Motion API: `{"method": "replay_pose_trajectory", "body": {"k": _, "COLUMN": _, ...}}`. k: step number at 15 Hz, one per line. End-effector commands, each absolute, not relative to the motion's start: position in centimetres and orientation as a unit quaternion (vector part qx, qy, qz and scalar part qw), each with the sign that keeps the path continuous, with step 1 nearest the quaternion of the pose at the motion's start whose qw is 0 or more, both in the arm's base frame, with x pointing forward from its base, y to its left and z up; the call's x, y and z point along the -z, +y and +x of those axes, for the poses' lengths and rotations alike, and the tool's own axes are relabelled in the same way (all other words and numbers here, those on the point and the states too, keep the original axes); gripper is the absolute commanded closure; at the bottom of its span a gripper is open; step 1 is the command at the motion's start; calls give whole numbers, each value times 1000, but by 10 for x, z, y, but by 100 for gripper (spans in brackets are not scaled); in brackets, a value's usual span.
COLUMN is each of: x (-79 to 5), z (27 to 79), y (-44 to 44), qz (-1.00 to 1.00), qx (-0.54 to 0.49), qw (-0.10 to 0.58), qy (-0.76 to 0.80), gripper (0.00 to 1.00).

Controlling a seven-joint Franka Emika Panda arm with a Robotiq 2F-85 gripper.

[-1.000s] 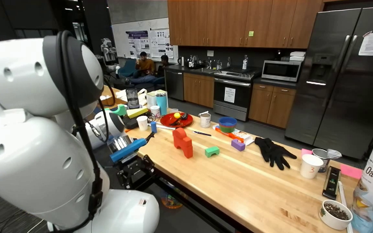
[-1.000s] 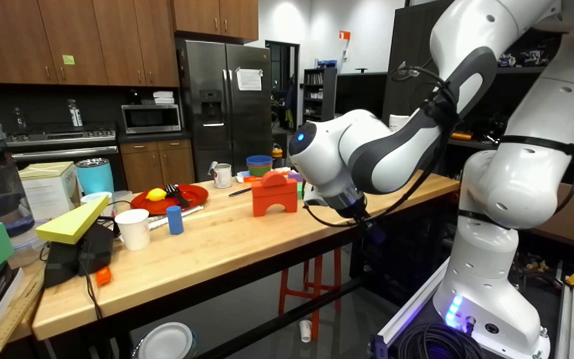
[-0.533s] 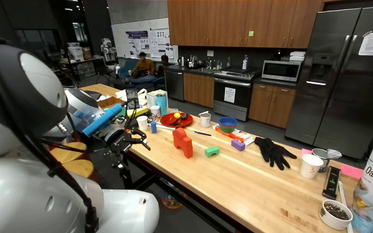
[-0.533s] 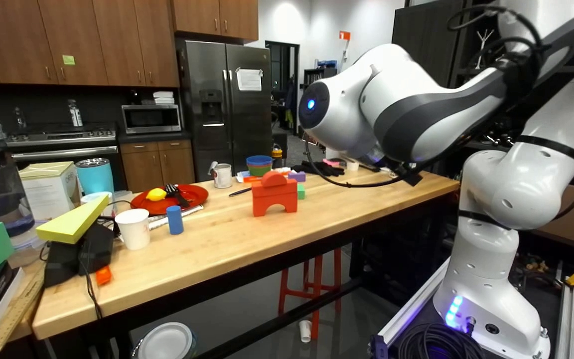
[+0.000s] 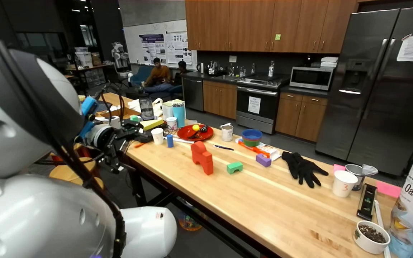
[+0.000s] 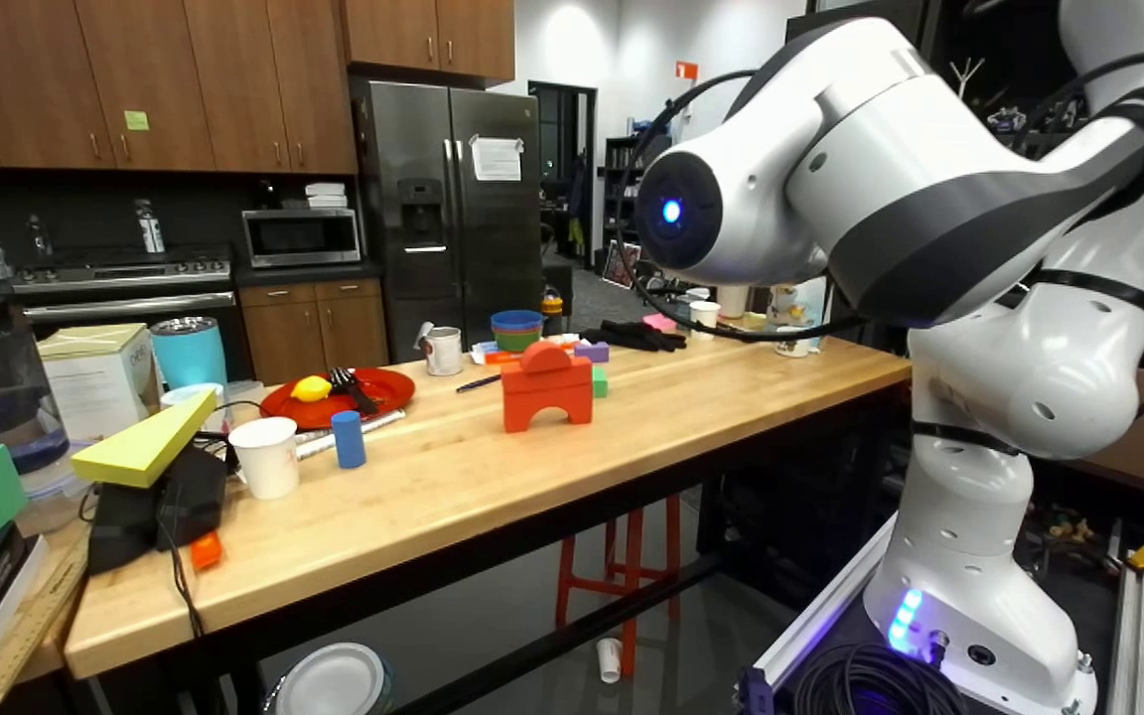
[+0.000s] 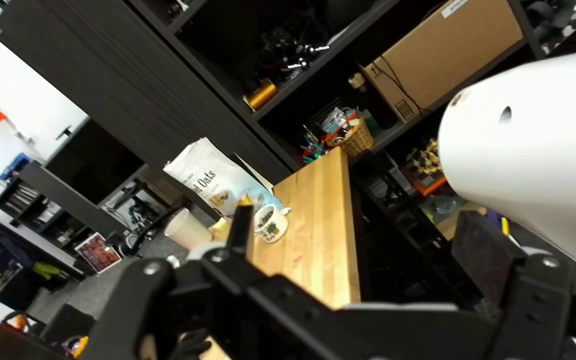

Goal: Put the right orange block on the left orange block

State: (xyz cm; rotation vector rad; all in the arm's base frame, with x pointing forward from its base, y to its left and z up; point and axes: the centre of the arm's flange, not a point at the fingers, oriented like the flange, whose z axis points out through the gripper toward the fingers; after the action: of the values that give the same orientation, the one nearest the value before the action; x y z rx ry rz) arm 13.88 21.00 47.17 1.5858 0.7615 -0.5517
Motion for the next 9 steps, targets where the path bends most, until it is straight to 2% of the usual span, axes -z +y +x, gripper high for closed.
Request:
{"method": "replay_pose_trajectory", "body": {"k": 1, "x": -490, "z": 144, "y": 231, "qz": 645, "qx": 237, "qw": 661, "qy": 302, "gripper": 0}}
{"method": "replay_pose_trajectory", "body": {"k": 9, "x": -520, "z": 147, "y": 273, "qz": 535, "qx": 215, "qw": 771, "qy": 269, "gripper": 0}}
